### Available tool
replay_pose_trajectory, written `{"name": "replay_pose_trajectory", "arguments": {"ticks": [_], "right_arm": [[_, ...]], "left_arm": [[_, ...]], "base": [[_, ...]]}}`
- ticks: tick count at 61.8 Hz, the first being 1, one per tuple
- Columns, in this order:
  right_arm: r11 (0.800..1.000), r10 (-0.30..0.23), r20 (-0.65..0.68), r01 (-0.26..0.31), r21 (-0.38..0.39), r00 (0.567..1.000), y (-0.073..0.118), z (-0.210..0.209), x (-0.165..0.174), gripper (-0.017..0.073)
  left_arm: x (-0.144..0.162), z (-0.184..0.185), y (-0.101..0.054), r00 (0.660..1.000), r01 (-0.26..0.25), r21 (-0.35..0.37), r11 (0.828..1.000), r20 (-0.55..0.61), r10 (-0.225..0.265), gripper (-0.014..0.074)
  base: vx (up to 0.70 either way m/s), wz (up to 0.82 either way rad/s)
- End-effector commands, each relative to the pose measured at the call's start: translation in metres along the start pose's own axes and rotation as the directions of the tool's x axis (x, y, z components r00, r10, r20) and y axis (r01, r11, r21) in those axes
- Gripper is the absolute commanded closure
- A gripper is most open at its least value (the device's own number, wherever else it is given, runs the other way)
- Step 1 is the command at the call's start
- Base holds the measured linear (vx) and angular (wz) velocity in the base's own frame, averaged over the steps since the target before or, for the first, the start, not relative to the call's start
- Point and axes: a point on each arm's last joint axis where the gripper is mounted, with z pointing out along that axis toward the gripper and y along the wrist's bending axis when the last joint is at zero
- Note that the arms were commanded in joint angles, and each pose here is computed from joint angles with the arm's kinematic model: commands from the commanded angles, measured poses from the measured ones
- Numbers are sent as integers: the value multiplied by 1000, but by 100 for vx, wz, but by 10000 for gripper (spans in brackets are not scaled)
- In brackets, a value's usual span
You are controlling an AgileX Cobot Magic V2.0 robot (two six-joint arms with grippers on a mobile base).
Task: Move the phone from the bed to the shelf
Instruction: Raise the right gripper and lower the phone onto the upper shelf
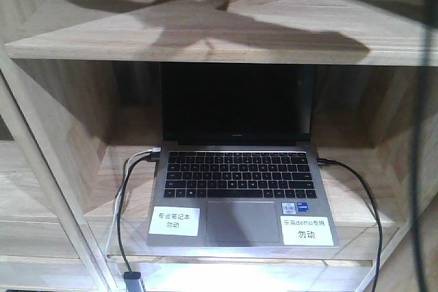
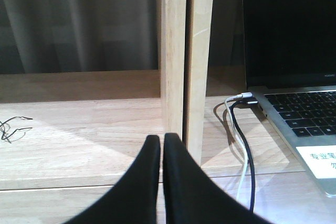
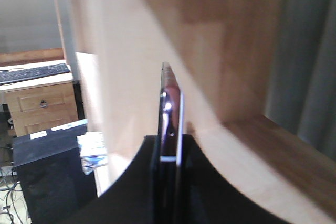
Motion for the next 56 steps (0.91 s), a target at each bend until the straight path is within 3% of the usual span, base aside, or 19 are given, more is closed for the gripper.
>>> {"name": "replay_pose_trajectory", "arguments": {"ticks": [1,6,23,56], "right_arm": [[1000,-8,119,8,-2,993,8,5,-23,561],[1000,-17,107,17,1,994,4,23,-19,561],[993,-2,87,-8,116,996,-28,58,4,561],[988,59,-3,-58,142,998,-62,89,48,561]], "left_arm": [[-6,0,1,997,12,-4,1000,76,-12,593],[-6,0,1,997,12,-4,1000,76,-12,593],[-6,0,1,997,12,-4,1000,76,-12,593],[-6,0,1,997,12,-4,1000,76,-12,593]], "base": [[0,0],[0,0],[0,0],[0,0]]}}
